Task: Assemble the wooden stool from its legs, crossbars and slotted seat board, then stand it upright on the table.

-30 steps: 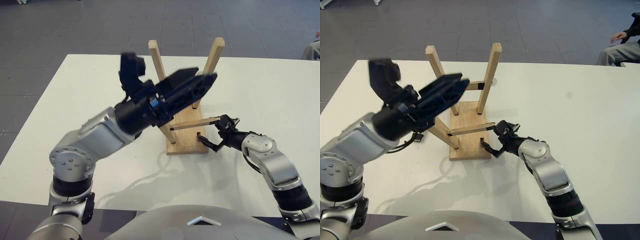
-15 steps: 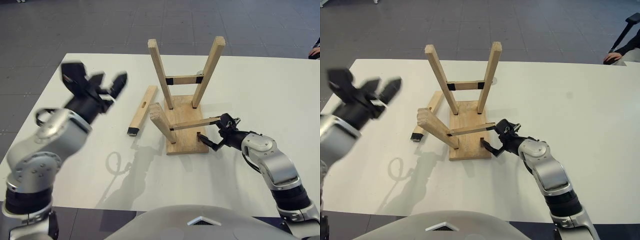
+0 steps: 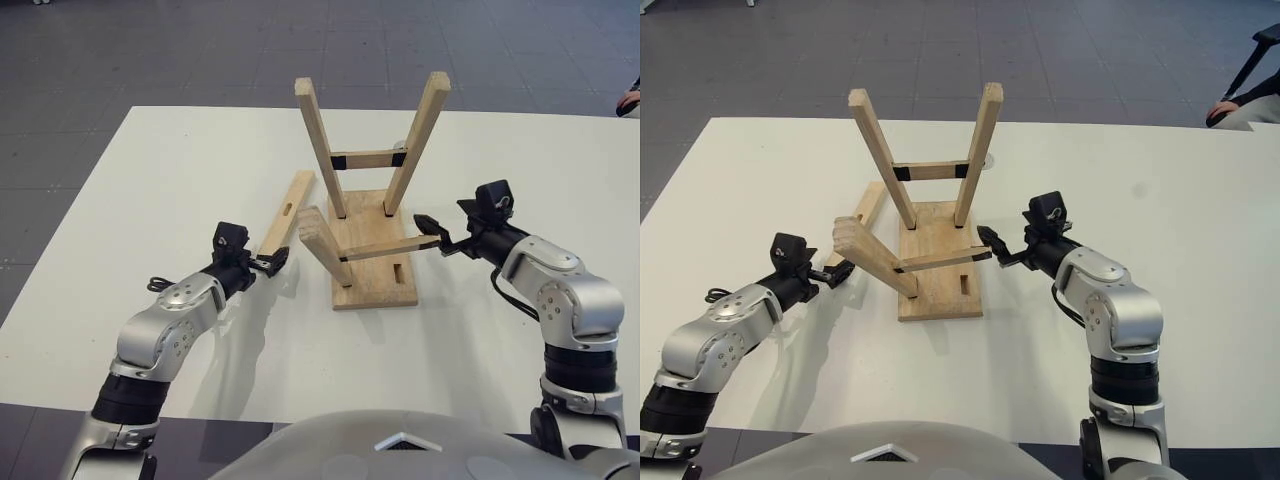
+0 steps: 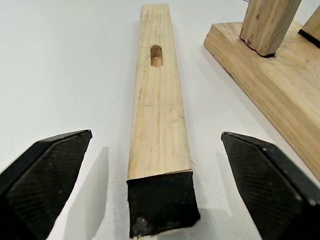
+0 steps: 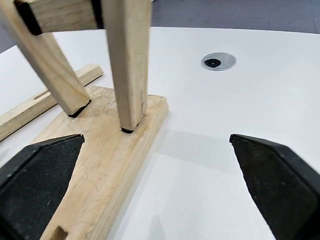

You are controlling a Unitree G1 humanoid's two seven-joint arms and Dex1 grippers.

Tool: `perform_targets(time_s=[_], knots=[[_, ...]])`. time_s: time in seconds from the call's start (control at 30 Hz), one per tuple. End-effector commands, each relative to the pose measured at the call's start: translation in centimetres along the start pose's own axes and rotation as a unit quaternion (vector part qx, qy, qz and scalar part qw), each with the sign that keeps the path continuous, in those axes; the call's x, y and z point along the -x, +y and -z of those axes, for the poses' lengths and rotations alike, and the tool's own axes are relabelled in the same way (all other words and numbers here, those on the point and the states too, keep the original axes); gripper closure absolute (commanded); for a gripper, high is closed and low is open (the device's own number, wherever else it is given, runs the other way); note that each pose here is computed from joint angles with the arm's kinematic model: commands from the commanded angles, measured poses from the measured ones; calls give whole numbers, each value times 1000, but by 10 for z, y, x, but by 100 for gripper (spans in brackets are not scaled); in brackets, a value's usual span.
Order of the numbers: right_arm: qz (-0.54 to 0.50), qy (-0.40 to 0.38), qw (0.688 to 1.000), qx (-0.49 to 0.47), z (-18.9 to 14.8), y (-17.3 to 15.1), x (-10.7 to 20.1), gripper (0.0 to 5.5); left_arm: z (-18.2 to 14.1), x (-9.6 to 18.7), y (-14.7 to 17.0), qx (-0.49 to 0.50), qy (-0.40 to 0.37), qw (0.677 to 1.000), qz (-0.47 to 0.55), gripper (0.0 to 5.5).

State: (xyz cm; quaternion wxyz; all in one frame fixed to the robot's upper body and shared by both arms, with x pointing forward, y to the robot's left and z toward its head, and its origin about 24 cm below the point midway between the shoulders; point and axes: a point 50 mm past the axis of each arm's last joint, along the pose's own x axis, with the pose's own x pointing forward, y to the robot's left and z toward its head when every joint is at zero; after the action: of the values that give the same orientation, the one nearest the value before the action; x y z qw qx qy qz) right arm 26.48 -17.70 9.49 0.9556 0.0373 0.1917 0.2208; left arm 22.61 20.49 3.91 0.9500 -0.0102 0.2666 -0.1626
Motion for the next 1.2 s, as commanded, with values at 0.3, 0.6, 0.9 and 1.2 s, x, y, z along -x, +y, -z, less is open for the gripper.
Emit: perform_targets(time_s=[0.3,0.6,0.9,1.2], knots=[[131,-94,985,-60,-36,-37,3,11,32,-18,11,-62,78,995,11,145],[131,-199,970,-38,-106,-32,17,11,79,-8,17,-81,150,985,5,302],[129,-261,957,-14,-153,-41,24,11,33,13,75,-62,56,989,-119,342],[-381,-253,872,-175,-206,25,23,11,-216,96,5,-12,-406,893,192,343]])
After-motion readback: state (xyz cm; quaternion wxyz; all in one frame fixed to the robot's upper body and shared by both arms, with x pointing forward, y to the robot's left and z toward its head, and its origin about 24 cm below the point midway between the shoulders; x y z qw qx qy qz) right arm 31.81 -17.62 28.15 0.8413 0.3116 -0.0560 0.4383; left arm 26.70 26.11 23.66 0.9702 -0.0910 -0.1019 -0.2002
